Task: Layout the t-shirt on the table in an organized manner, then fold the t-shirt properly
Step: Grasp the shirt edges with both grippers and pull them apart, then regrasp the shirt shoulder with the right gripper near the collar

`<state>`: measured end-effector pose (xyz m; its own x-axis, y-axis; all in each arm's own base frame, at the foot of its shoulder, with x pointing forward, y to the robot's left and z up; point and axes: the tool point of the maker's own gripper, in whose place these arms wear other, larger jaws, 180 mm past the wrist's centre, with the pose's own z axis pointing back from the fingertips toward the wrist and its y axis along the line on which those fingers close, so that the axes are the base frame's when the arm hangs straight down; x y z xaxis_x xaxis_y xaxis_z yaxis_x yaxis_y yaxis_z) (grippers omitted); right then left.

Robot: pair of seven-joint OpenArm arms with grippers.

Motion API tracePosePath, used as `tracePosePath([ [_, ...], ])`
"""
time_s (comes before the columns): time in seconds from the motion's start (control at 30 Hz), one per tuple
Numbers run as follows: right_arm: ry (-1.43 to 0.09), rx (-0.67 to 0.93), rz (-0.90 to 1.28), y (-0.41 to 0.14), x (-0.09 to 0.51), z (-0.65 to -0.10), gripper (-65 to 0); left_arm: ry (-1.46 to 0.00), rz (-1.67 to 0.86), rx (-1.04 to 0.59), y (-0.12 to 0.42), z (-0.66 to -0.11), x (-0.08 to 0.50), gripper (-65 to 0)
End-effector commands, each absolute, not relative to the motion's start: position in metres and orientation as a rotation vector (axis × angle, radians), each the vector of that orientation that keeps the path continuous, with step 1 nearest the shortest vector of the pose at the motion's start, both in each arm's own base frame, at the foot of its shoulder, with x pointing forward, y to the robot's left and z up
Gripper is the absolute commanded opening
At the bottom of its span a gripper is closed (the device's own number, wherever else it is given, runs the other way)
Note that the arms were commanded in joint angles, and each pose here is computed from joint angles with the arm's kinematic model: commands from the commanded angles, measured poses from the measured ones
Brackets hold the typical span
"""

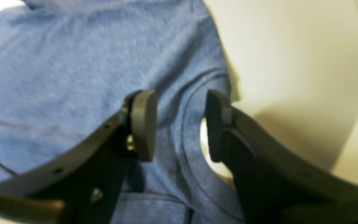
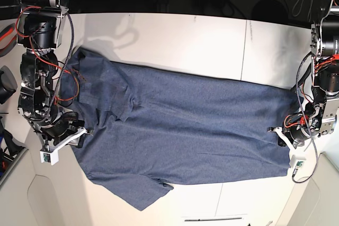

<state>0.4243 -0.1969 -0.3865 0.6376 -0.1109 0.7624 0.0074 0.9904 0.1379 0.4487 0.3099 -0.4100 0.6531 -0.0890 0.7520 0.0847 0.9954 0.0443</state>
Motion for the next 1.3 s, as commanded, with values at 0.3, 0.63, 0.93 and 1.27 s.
tracePosePath([
  [0.3,-0.828,0.435,-0.013,-0.156,0.359,-0.369,-40.5,-0.924,-0.116,-0.02,0.31,-0.386,0.464,-52.5],
  [0.63,-0.827,0.49,-0.298,-0.22,0.281,-0.389,-32.4,-0.934,-0.12,-0.031,0.306,-0.39,0.461,-49.9],
  [0.93,-0.817,0.593,-0.281,-0.196,0.273,-0.389,-32.4,-0.942,-0.123,-0.062,0.289,-0.394,0.464,-49.9],
  [1.27,-0.728,0.646,-0.347,-0.186,0.285,-0.421,-32.4,-0.95,-0.123,-0.061,0.29,-0.393,0.465,-49.9],
])
